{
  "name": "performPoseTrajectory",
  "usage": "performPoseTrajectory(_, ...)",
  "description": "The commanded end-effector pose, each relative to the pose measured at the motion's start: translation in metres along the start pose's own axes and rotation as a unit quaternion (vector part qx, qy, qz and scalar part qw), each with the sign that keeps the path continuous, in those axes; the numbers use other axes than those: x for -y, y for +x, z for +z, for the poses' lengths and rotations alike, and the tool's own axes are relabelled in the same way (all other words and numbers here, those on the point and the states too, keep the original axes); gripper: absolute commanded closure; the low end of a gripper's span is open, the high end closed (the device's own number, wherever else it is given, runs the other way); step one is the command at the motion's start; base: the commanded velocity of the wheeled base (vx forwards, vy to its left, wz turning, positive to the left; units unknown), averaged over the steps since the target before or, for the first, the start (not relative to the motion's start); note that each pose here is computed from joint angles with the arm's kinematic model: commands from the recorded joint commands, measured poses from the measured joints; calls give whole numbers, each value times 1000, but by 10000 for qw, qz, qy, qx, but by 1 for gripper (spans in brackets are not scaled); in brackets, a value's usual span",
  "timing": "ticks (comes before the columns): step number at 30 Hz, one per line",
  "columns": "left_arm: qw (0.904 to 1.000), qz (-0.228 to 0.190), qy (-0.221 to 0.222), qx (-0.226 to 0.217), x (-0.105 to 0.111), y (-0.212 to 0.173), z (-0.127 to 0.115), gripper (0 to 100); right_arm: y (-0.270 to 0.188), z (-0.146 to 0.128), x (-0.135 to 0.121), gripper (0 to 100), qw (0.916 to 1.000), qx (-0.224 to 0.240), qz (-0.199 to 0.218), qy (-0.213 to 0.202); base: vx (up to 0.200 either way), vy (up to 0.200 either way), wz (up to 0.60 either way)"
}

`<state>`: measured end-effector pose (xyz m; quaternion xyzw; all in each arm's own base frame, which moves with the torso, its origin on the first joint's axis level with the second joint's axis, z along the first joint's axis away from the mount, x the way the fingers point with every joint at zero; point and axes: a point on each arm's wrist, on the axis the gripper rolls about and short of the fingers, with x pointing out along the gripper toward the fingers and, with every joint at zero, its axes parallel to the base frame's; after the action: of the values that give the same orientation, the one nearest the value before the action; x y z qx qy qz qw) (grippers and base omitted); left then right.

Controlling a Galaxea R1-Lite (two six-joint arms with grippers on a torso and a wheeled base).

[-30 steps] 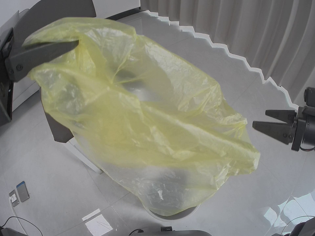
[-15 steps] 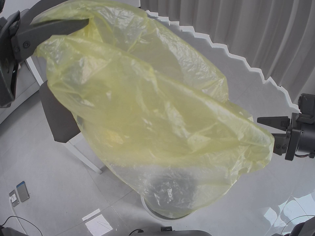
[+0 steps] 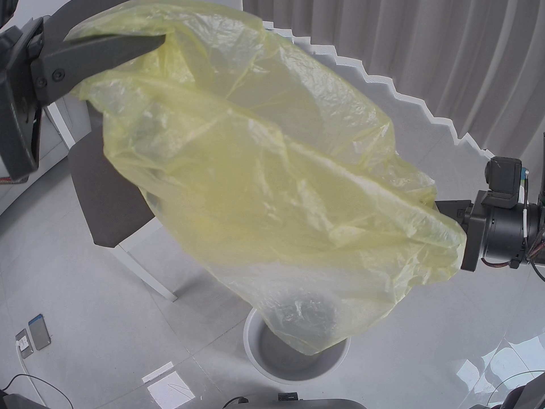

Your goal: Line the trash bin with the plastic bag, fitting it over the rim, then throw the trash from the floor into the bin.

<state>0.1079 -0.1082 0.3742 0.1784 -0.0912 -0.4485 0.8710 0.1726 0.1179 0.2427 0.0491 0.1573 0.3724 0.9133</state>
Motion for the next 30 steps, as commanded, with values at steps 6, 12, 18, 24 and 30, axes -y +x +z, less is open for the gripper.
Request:
performPoseTrajectory(6, 9999, -90, -79, 27, 2, 7, 3, 100, 6, -4, 2, 100, 9999, -120, -34, 32, 0, 0, 0)
performPoseTrajectory(12, 9983, 330, -439, -208, -1, 17, 2, 100, 5, -11, 6, 100, 9993, -186, -330, 62, 0, 0, 0)
performPoseTrajectory(18, 9900, 734, -982, -693, 4, 25, -17, 100, 4, -14, 8, 100, 9977, -174, -654, 68, 0, 0, 0)
performPoseTrajectory(24, 9813, 894, -1166, -1246, 7, 15, -49, 100, 5, -25, 14, 100, 9942, -369, -999, 133, 0, 0, 0)
performPoseTrajectory(30, 9731, 808, -1236, -1770, 21, 7, -83, 100, 5, -36, 16, 100, 9922, -551, -1104, 175, 0, 0, 0)
